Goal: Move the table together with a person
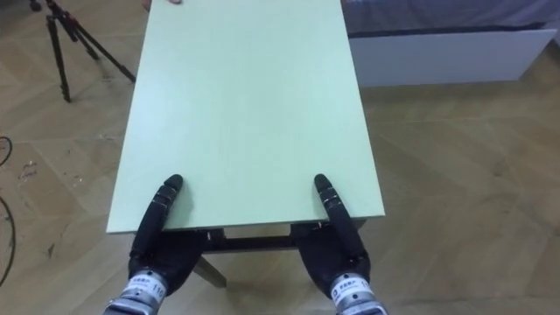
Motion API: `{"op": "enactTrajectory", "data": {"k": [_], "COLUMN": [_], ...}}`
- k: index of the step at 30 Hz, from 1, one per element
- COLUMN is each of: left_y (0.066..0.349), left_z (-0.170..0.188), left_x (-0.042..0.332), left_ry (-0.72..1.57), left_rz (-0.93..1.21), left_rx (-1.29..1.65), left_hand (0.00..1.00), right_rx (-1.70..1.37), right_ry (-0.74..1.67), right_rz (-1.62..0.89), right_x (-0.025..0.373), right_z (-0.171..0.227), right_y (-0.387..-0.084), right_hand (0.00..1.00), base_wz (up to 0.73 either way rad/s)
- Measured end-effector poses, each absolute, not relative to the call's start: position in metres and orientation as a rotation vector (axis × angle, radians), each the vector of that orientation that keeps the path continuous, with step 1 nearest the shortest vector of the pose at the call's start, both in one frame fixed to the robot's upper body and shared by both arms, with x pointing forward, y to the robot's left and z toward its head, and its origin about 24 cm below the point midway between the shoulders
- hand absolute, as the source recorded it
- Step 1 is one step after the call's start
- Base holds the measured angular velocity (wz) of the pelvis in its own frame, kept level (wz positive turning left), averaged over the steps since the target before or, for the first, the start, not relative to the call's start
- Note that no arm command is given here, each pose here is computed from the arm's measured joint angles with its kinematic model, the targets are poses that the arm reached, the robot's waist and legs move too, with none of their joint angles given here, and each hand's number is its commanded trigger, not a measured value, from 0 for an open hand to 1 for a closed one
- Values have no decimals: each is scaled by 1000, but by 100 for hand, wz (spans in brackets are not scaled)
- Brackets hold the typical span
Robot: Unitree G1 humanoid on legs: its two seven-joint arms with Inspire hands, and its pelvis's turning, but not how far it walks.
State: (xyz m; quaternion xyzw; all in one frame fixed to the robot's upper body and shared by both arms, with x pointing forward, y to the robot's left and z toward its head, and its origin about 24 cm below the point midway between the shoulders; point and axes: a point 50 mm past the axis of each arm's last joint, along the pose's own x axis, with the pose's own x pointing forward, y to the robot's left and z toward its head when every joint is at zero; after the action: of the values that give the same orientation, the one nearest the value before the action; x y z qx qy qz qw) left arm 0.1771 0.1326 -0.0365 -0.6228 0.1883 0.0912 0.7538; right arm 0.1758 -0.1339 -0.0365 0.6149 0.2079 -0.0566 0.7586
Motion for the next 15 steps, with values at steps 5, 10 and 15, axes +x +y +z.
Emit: {"op": "enactTrajectory", "data": {"k": [5,10,15], "left_y": [131,126,129], "left_z": [-38,-39,-47], "left_x": [174,170,154], "left_ry": [406,414,412], "left_rz": [208,195,238], "left_rx": [-1366,-1362,-1383], "left_hand": [100,100,100], "right_rx": [1333,1335,1319], "right_ry": [456,453,484], "right_rz": [-120,-129,-125], "right_x": [175,171,162], "right_z": [-37,-39,-44], "right_y": [-134,-135,-134], "right_hand": [100,100,100], "base_wz": [-1,8,-16]}}
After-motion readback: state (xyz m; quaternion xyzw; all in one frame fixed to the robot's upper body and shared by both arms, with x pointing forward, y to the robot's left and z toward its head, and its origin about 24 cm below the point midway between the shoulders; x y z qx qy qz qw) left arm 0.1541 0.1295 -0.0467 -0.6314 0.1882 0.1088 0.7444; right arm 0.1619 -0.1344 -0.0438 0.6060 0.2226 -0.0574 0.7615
